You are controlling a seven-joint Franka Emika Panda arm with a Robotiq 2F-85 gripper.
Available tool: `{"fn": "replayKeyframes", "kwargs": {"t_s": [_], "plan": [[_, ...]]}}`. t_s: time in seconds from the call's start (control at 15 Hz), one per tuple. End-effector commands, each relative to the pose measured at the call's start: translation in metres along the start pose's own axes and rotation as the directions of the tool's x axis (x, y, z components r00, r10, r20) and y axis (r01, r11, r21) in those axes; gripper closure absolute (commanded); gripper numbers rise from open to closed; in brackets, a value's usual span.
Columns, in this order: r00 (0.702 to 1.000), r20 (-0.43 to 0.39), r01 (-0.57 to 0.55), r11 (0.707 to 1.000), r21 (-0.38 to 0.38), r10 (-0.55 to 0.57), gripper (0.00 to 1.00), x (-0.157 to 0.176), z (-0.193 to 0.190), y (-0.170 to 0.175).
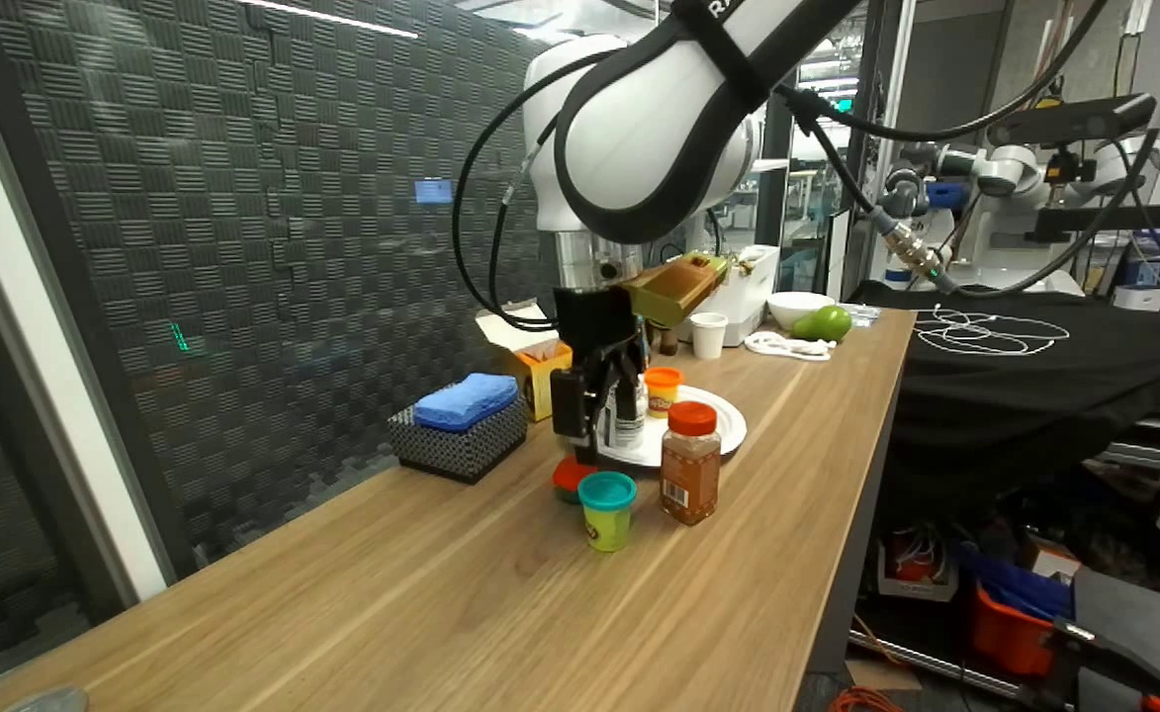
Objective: Put the bottles and orange plushie that are around the white plate on the white plate
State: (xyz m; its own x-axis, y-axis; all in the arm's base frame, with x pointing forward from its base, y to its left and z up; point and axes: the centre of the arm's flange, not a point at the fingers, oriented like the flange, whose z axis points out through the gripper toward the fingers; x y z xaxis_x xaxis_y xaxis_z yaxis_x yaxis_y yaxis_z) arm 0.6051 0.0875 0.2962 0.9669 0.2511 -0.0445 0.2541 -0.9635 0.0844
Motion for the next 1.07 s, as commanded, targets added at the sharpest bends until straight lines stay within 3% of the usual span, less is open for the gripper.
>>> {"fn": "replayKeyframes", "kwargs": {"t_s": [0.0, 0.53, 1.0], "plan": [[0.998, -0.036, 0.044, 0.999, 0.028, -0.043, 0.00, 0.017, -0.015, -0.005], [0.995, -0.044, 0.097, 0.988, 0.123, -0.092, 0.00, 0.027, -0.010, -0.016], [0.993, -0.017, 0.118, 0.985, 0.124, -0.116, 0.00, 0.031, 0.009, -0.019]]}}
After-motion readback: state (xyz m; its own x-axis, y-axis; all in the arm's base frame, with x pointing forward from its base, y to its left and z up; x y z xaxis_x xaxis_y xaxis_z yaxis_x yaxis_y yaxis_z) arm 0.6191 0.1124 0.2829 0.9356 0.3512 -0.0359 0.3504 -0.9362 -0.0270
